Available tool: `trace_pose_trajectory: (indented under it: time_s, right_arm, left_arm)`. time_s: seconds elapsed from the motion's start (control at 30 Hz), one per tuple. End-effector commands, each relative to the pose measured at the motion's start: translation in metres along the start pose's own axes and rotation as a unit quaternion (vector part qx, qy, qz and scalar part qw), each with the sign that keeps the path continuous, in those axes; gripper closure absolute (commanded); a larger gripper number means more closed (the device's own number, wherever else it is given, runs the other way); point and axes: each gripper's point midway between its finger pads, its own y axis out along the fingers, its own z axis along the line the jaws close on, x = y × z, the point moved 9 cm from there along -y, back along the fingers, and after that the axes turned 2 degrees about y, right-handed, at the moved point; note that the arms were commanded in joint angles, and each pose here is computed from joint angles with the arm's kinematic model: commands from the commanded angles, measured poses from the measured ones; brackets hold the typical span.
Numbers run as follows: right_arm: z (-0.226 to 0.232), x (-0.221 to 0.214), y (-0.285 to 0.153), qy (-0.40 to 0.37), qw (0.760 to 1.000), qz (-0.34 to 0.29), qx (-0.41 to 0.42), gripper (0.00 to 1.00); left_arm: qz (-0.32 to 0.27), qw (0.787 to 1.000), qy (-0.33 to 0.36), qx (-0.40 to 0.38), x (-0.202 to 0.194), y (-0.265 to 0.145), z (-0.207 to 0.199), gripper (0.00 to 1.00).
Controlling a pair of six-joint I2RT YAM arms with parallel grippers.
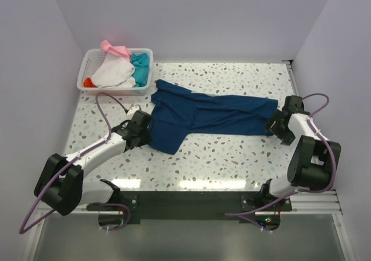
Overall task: Fold and stack the t-shirts
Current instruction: Flatten the tshirt out
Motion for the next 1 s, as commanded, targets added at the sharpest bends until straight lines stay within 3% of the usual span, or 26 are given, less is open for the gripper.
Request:
trace_pose_trajectory:
  time_s: [0.0,0.23,0.6,0.77,0.87,0.9,0.97]
  right_arm:
    - [0.007,0.006,0.001,-0.006,1.0,-0.001,0.022,0.18]
    - [0.022,0.023,0.006,0.0,0.999,-0.013,0.053,0.35]
    - [0.018,0.017,0.026,0.003,1.0,0.008,0.016,0.39]
    - [0.025,0.006,0.038,0.003,0.999,0.032,0.044,0.44]
    - [0.03,0.002,0.044,-0.001,0.998,0.042,0.052,0.55]
    - [0.031,0.002,0.046,0.0,0.998,0.045,0.053,0.64]
    - [0.033,0.003,0.048,0.0,0.997,0.041,0.058,0.73]
  left_arm:
    - [-0.014,1.0,0.001,0.006,-0.003,-0.002,0.007,1.0]
    - [-0.014,1.0,0.006,0.005,-0.006,-0.002,0.01,1.0]
    - [-0.02,1.0,0.004,-0.01,-0.007,-0.006,0.01,1.0]
    - [-0.021,1.0,0.001,-0.011,-0.006,-0.007,0.011,1.0]
    - [-0.024,1.0,-0.002,-0.014,-0.006,-0.009,0.011,1.0]
    - [-0.025,1.0,-0.002,-0.013,-0.006,-0.009,0.011,1.0]
    - [-0.029,0.999,-0.004,-0.016,-0.004,-0.012,0.01,1.0]
